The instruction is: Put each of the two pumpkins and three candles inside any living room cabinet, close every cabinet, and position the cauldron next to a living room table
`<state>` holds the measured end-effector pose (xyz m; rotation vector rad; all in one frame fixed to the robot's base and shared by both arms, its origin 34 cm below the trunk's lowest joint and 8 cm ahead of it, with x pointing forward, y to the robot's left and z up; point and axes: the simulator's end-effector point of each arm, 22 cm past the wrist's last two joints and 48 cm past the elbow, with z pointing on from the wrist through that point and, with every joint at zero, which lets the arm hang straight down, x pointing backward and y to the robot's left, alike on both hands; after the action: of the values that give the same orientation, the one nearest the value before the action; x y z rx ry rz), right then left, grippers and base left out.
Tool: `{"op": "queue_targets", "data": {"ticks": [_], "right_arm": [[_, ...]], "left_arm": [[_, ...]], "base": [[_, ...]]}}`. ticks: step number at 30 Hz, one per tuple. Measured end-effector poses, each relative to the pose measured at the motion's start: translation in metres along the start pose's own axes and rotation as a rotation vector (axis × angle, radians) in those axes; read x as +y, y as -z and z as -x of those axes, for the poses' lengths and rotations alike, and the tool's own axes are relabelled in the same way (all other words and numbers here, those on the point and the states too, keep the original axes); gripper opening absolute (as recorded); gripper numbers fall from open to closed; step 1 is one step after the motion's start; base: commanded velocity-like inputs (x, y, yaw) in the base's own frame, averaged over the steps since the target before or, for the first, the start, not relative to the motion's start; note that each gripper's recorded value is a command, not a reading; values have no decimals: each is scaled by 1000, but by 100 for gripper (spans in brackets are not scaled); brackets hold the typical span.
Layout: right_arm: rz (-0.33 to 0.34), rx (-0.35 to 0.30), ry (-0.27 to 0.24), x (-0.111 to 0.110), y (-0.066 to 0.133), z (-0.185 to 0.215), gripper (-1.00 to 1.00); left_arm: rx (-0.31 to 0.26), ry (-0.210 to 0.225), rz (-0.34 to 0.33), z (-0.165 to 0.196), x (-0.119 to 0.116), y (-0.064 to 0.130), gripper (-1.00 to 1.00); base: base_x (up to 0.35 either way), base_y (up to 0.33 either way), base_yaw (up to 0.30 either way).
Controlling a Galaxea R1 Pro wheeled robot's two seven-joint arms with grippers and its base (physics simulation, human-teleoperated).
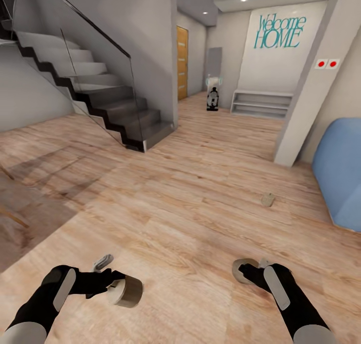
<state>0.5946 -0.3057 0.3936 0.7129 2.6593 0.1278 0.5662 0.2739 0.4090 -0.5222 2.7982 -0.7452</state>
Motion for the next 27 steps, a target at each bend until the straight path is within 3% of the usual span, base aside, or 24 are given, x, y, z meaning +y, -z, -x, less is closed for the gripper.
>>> {"op": "queue_targets", "data": {"ticks": [27], "right_arm": [[-12,0,-6,-4,-3,-1,-100]], "left_arm": [[9,0,8,-3,3,-3,-100]], "base": [[0,0,279]]}}
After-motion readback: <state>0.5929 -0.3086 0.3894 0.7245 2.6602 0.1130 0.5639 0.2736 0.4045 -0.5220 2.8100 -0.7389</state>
